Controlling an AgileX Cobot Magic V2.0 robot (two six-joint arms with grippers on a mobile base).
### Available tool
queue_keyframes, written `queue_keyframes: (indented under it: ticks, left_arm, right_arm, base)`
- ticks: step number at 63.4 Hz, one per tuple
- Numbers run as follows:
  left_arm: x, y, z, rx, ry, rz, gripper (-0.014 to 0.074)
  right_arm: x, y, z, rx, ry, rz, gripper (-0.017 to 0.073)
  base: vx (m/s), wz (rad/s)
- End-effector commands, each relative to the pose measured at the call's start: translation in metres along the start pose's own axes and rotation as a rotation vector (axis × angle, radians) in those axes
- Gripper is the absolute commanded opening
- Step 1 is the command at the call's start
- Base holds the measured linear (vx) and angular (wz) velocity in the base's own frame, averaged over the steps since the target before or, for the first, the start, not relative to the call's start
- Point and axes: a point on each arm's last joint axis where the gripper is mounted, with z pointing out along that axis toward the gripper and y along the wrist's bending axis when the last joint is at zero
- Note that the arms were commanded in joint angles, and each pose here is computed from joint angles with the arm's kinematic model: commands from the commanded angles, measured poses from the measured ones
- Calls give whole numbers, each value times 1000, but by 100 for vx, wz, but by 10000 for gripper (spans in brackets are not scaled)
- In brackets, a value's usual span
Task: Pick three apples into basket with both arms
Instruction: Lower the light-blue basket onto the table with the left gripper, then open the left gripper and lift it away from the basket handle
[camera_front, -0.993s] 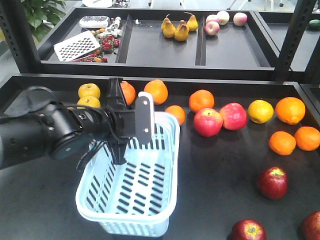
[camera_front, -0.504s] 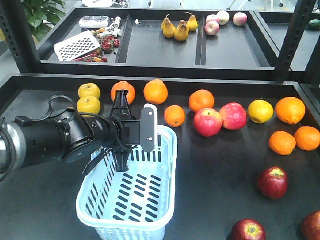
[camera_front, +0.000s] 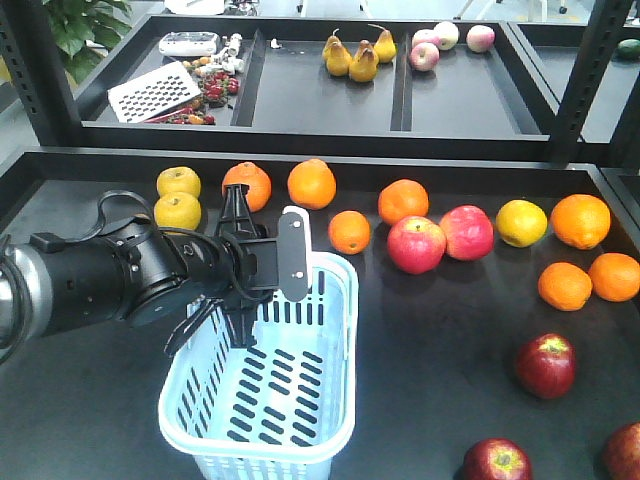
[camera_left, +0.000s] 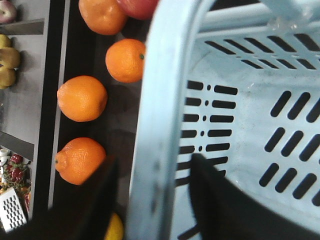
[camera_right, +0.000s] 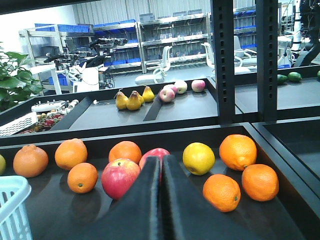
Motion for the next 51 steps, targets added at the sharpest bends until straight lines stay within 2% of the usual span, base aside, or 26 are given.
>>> queue_keyframes:
  ticks: [1,7,11,28,32,43,44,51]
  left_arm:
    - [-10,18,-15,-74,-60,-30,529]
    - [-11,17,-15,-74,-63,-29,631]
    - [-11,17,-16,-71,-62,-54,671]
    - [-10,28,-45,-84,-31,-180,661]
    - [-9,30,-58,-76,-20,-233,654]
    - [-13,38,-103,-61,-66,-438,638]
    - [-14,39,-109,-63,-79,-465,636]
    - [-14,45,-140,-97,-125,-564,625]
  right_arm:
    - [-3,1,-1,-16,-75,-11,-9]
    - [-3,1,-1,-16,-75,-11,-9]
    - [-3,1,-1,-16,-76,-11,-9]
    - [-3,1,-1,-16,-76,-11,-9]
    - [-3,1,-1,-16,-76,-11,-9]
    - [-3,1,-1,-16,-76,-11,-9]
    - [-3,1,-1,-16,-76,-11,-9]
    - [-3,1,-1,-16,-76,-11,-9]
  base:
    - [0,0]
    - [0,0]
    - [0,0]
    - [0,0]
    - [0,0]
    - [0,0]
    - [0,0]
    - [0,0]
